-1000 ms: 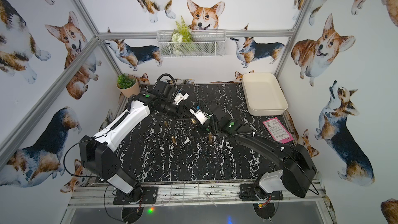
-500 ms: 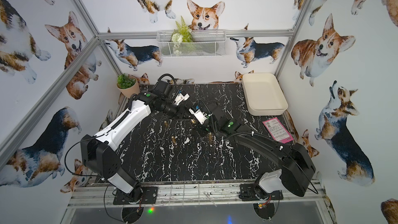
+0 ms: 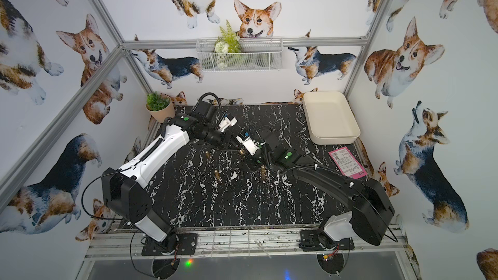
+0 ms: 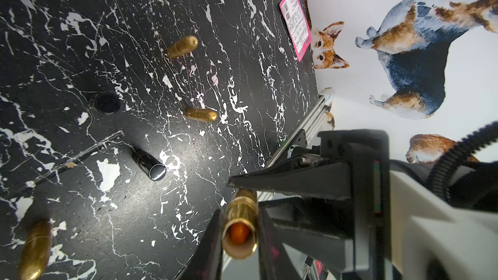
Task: Open the lipstick cap
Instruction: Place the lipstick at the center of the board.
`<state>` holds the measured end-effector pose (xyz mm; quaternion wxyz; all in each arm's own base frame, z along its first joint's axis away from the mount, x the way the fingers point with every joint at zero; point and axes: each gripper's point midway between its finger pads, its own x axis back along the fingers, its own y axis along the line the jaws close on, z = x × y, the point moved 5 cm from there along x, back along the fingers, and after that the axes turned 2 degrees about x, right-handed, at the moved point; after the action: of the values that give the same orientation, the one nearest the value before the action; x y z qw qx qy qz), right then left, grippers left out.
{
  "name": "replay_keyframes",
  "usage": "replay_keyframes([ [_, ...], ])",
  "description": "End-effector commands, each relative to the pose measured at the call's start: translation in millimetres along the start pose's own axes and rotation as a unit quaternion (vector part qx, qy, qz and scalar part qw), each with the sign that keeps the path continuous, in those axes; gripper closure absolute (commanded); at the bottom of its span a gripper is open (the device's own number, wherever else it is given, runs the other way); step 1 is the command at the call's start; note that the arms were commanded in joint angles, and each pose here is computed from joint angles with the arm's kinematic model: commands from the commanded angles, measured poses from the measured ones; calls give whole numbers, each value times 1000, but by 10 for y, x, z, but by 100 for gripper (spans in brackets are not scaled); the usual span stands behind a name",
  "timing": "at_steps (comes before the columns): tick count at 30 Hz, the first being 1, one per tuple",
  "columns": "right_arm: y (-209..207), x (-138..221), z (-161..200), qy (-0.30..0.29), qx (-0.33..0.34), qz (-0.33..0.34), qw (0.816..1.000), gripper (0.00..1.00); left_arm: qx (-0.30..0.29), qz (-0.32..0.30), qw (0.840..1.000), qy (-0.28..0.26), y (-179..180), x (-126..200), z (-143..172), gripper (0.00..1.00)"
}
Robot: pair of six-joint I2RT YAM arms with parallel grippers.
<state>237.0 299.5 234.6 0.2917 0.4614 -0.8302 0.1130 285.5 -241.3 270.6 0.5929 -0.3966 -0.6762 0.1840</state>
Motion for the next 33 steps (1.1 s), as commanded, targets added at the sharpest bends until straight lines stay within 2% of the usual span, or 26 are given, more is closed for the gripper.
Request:
replay_keyframes([
  [1,11,5,-9,2,12,-2,1000,100,-7,6,1000,3,-36,11,12,77],
  [3,13,11,-14,1,13,-2,1000,100,-6,5,1000,4,-30,10,11,77],
  [8,17,12,-16,1,12,-4,1000,100,-6,5,1000,2,-34,8,3,60],
  [10,19,8,-16,2,13,-5,1000,100,-6,3,1000,0,-32,11,-4,58],
  [21,25,5,-12,2,13,-8,1000,100,-7,-3,1000,-2,-17,18,-5,74],
  [29,34,0,3,4,15,-9,1000,100,-1,-7,1000,10,49,-52,-12,77],
  [33,43,-5,-3,5,18,-10,1000,100,2,-5,1000,11,52,-69,-23,75],
])
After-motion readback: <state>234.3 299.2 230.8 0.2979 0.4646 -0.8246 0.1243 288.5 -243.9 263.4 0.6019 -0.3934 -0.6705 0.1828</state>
